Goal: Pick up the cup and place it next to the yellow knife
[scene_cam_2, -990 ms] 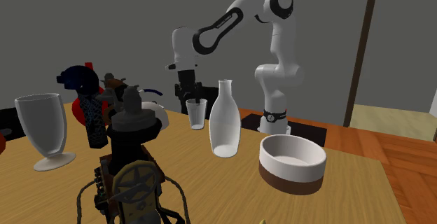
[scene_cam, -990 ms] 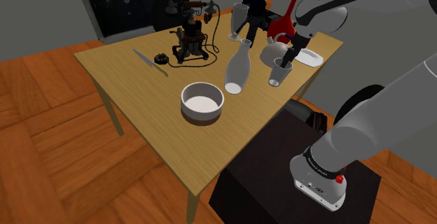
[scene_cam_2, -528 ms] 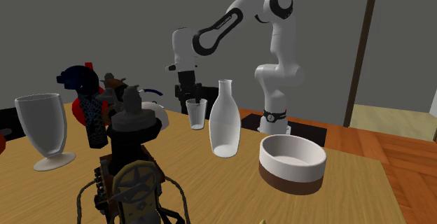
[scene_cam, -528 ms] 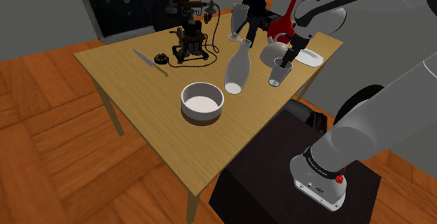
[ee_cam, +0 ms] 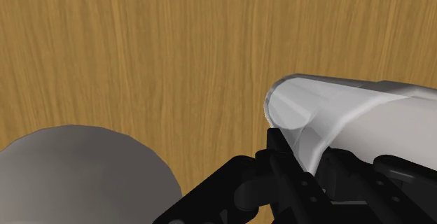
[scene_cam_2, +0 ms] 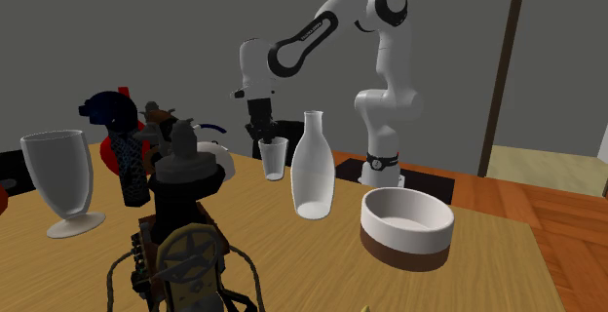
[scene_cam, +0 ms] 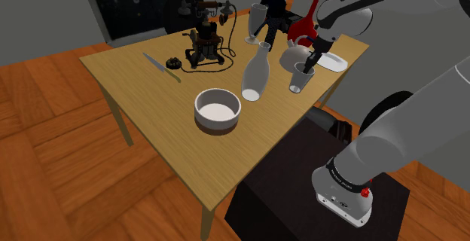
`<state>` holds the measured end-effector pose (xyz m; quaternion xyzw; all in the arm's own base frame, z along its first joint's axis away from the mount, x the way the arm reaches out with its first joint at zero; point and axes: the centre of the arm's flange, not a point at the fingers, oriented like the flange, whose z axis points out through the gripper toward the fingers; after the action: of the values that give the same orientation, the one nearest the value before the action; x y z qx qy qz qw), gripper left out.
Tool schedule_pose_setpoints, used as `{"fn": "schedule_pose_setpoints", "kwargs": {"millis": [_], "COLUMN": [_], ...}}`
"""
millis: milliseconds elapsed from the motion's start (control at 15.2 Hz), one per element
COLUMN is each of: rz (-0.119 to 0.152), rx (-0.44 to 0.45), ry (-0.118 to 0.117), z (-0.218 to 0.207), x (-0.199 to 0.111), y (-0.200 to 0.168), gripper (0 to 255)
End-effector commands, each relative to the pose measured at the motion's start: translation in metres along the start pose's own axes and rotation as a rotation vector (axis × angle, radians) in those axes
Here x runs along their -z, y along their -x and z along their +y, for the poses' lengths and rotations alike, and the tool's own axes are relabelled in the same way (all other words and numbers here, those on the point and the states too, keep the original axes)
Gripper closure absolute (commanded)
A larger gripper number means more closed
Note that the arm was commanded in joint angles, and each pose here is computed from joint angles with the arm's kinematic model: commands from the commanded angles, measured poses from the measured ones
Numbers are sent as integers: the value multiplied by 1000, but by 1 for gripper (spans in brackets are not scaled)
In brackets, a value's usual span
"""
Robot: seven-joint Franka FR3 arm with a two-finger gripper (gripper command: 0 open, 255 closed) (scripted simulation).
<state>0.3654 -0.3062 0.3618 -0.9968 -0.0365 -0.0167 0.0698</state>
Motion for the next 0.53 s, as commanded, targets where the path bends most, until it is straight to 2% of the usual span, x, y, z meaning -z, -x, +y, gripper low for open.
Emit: {"fn": "schedule_pose_setpoints", "kwargs": {"millis": [0,462], "rz": [-1,-1], "rx": [0,0], "ry": [-1,-1], "z": [0,-5], "x": [0,31], "y": [0,-1], "gripper": [255,255]}}
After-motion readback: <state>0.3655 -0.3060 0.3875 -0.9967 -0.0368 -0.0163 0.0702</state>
